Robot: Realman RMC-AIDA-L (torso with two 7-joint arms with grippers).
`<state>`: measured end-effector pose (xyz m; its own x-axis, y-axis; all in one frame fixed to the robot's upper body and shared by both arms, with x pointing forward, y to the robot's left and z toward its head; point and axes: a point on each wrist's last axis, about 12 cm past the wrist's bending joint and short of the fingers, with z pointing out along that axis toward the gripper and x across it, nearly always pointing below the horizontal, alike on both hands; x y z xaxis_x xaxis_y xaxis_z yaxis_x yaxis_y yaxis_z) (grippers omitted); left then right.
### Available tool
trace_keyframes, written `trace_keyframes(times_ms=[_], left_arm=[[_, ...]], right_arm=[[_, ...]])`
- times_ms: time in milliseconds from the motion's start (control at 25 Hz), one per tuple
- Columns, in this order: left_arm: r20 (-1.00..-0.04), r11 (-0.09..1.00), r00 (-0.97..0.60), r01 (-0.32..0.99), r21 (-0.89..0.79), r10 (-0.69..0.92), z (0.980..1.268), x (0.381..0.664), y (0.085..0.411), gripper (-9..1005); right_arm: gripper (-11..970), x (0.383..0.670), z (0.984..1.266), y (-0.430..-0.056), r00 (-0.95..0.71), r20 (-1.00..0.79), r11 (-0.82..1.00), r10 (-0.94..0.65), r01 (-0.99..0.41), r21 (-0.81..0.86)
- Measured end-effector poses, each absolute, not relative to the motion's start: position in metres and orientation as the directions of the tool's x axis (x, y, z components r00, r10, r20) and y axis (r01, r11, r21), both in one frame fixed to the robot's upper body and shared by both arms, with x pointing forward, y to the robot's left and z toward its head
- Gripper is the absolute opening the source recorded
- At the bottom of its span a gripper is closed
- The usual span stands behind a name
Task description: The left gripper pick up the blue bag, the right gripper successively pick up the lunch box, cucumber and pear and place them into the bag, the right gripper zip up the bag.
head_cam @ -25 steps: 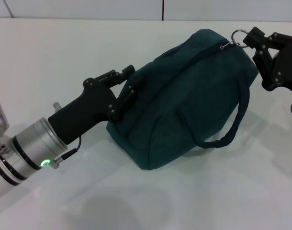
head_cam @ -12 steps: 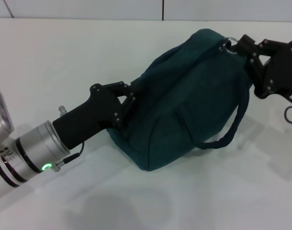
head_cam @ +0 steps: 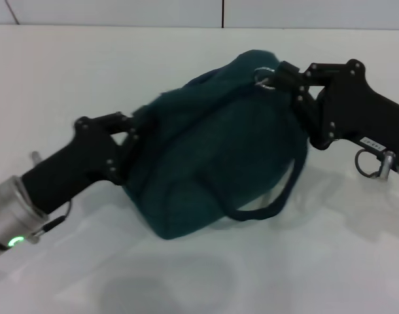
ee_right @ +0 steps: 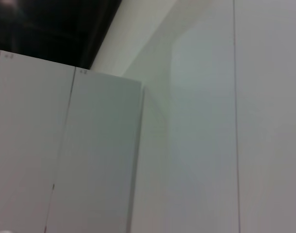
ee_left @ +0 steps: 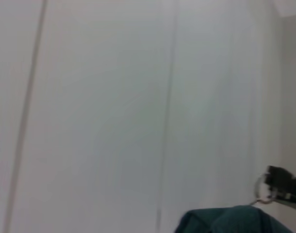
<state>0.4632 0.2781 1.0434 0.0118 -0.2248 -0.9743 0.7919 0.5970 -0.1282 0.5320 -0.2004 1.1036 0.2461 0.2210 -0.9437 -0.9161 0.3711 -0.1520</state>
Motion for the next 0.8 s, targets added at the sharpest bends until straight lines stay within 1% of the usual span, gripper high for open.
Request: trace_keyframes(times_ms=[200,560,800], left_arm=[[-0.975,0.632,0.014,0.764,-0.132,-0.221,1.042,0.458,0.29,57],[-0.976,0.644,0.008,0.753,-0.137,-0.217,1.041,0.461,0.29,57],[-0.976,0.642,-0.003,0.753,-0.147,-0.22,1.042,0.466,0.289,56]], right_arm=[[11,0.532,1.101,-0.207,0.237,-0.945,0.414,0.226,-0.901,-0.128],[11,0.528,1.086,-0.234,0.196,-0.958,0.564,0.21,-0.824,-0.045],[17,0.526,1.079,-0.241,0.172,-0.965,0.592,0.198,-0.805,-0.023]])
